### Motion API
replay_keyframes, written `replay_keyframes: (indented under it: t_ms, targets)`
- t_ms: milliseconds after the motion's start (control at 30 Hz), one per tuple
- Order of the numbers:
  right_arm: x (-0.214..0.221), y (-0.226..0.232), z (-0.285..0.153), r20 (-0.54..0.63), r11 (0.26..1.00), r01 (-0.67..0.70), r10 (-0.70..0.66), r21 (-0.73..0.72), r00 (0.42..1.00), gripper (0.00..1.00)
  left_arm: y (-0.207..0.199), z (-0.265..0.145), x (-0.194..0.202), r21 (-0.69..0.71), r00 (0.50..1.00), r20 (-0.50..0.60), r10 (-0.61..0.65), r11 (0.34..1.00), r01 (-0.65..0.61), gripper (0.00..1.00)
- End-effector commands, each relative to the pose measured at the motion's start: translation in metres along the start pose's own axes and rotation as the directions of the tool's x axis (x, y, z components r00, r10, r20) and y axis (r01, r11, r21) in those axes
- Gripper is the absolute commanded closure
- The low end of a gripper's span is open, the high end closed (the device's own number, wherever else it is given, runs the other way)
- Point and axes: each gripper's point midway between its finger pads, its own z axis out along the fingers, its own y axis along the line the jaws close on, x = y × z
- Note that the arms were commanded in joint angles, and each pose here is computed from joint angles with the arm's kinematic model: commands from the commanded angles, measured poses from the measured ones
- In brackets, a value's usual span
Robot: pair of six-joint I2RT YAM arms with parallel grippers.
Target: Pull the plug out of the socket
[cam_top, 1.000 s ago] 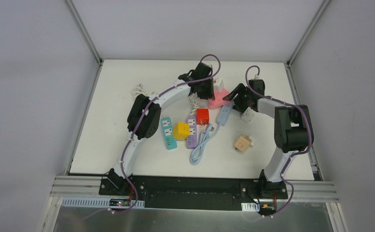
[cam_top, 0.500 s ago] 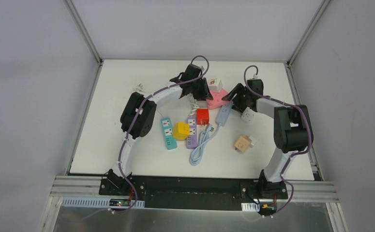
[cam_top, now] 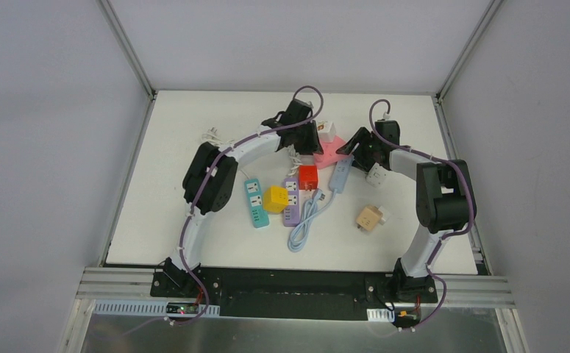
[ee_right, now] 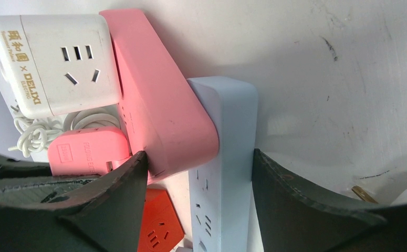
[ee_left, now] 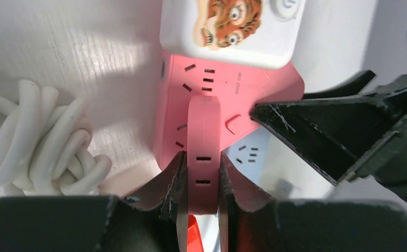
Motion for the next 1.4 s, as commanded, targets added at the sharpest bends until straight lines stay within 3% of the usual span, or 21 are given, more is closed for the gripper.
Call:
replay_keyframes:
  t_ms: [0,100,200,300,367,433,533,633,700,1133,1367]
  targets:
    - [0.041,-0.095,-0.007,-0.101,0.939,0.037,-0.002,0.342,0.995,1.00,-0.075,-0.050,-0.052,0.363,0.985,0.044,-0.165,0.922,0.139,1.00]
    - [0.040,-0.097,-0.008,-0.099,0.936,0.039,-0.004,0.351,0.995,1.00,-0.081,-0.057,-0.048,0.313,0.993,0.077,-0.090,0.948,0.062,1.00]
    - [0.041,-0.100,-0.008,-0.098,0.931,0.038,-0.002,0.362,0.995,1.00,-0.073,-0.059,-0.035,0.150,0.989,0.110,0.094,0.983,-0.110,1.00]
    - [0.042,-0.104,-0.007,-0.098,0.925,0.039,-0.002,0.378,0.995,1.00,-0.064,-0.065,-0.026,-0.071,0.942,0.155,0.298,0.954,-0.290,1.00]
    - [0.042,-0.105,-0.007,-0.100,0.923,0.041,-0.003,0.383,0.995,1.00,-0.056,-0.070,-0.028,-0.170,0.915,0.170,0.366,0.926,-0.338,1.00]
    - [0.042,-0.106,-0.007,-0.101,0.922,0.042,-0.003,0.385,0.995,1.00,-0.055,-0.072,-0.030,-0.142,0.928,0.178,0.328,0.942,-0.305,1.00]
    - [0.042,-0.106,-0.008,-0.100,0.922,0.042,-0.004,0.385,0.995,1.00,-0.064,-0.071,-0.035,0.064,0.978,0.167,0.128,0.988,-0.140,1.00]
    - [0.041,-0.106,-0.009,-0.099,0.922,0.043,-0.005,0.384,0.995,1.00,-0.080,-0.073,-0.052,0.315,0.983,0.149,-0.105,0.948,0.053,1.00]
    - [0.041,-0.107,-0.009,-0.099,0.922,0.043,-0.005,0.385,0.995,1.00,-0.088,-0.079,-0.058,0.362,0.980,0.143,-0.141,0.929,0.081,1.00]
    - [0.031,-0.090,-0.015,-0.063,0.943,0.021,0.000,0.332,0.998,1.00,-0.048,-0.104,-0.057,0.096,0.978,0.211,0.006,0.995,-0.027,1.00]
    - [0.025,-0.065,-0.022,-0.062,0.969,0.030,-0.015,0.244,0.998,1.00,0.004,-0.133,-0.048,-0.047,0.978,0.208,0.023,0.999,-0.013,1.00]
